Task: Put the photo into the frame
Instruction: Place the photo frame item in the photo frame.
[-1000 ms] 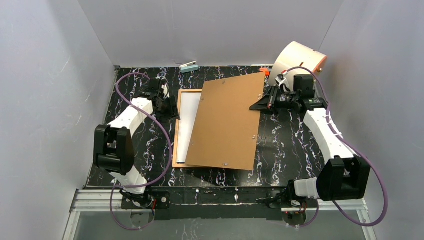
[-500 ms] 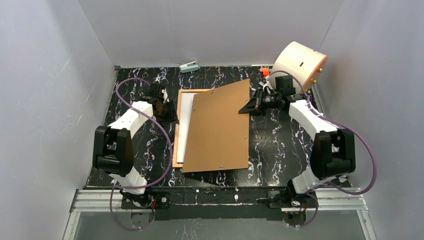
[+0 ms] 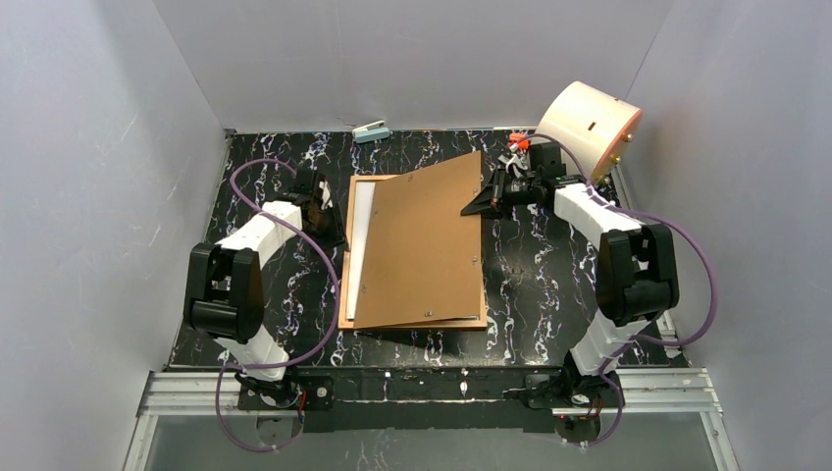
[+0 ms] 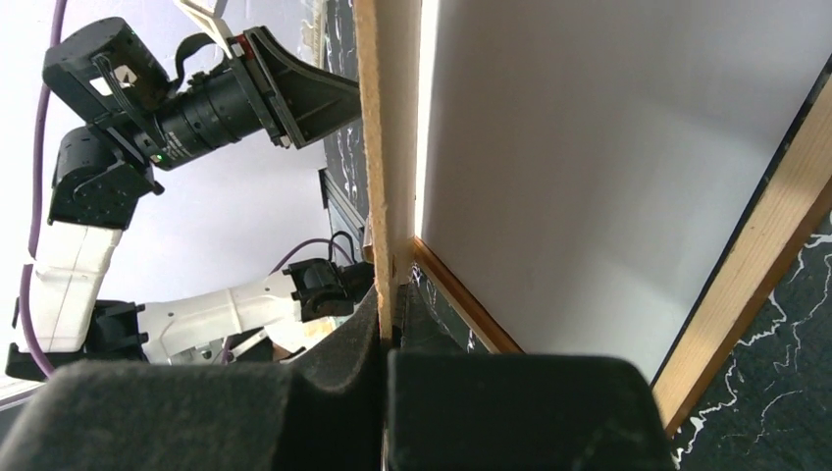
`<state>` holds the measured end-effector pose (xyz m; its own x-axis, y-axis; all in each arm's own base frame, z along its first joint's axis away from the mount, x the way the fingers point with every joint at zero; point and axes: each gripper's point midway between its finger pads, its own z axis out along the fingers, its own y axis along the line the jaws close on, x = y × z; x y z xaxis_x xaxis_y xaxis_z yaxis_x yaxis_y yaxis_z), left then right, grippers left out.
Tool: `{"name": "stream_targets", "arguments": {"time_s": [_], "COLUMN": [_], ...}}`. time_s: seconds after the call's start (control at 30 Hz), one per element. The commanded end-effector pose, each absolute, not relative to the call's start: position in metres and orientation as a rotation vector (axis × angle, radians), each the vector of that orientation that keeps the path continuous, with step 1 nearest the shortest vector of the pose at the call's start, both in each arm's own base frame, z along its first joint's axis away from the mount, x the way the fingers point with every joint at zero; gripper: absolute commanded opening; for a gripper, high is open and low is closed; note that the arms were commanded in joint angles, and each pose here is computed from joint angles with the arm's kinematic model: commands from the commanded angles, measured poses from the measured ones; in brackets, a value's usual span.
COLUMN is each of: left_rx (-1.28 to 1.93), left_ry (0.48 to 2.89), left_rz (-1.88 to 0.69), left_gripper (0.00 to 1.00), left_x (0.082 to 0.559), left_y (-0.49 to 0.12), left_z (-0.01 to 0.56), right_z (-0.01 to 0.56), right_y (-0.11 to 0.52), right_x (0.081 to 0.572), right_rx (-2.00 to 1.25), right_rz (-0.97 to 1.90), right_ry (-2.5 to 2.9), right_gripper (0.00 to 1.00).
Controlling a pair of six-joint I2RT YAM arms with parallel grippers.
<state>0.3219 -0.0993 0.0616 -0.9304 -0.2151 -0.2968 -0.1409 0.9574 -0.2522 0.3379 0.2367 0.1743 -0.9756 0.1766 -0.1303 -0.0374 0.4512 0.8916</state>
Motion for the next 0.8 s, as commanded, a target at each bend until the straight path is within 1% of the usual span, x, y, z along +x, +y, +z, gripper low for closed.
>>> {"name": "stream_targets", "arguments": {"time_s": [0.0, 0.17, 0.27, 0.53, 0.77], "left_rx": [-0.260, -0.259, -0.258, -0.254, -0.236], "left_ry": [2.843, 2.861, 2.860, 2.865, 2.842], "left_rz": [-0.325, -0.335, -0.336, -0.338, -0.333], "left_gripper": [0.39, 0.30, 0.27, 0.22, 0.22], "left_x": [0.307, 0.303, 0.303, 0.302, 0.306], "left_y": [-0.097, -0.098, -0.098, -0.099, -0.098], "left_z": [0.047, 0.042, 0.042, 0.040, 0.054], "right_z": [0.205, 0.193, 0.187, 0.183, 0.178], "right_y": [0.249, 0.251, 0.252, 0.255, 0.258], "right_x": [0.351, 0.360, 0.364, 0.378, 0.387], "right_rx": [0.002, 0.015, 0.017, -0.027, -0.038], "right_rz": [1.649, 1.661, 1.666, 1.661, 1.660], "right_ry": [2.391, 2.412, 2.420, 2.404, 2.401], "right_gripper": [0.01, 0.01, 0.01, 0.01, 0.01]}}
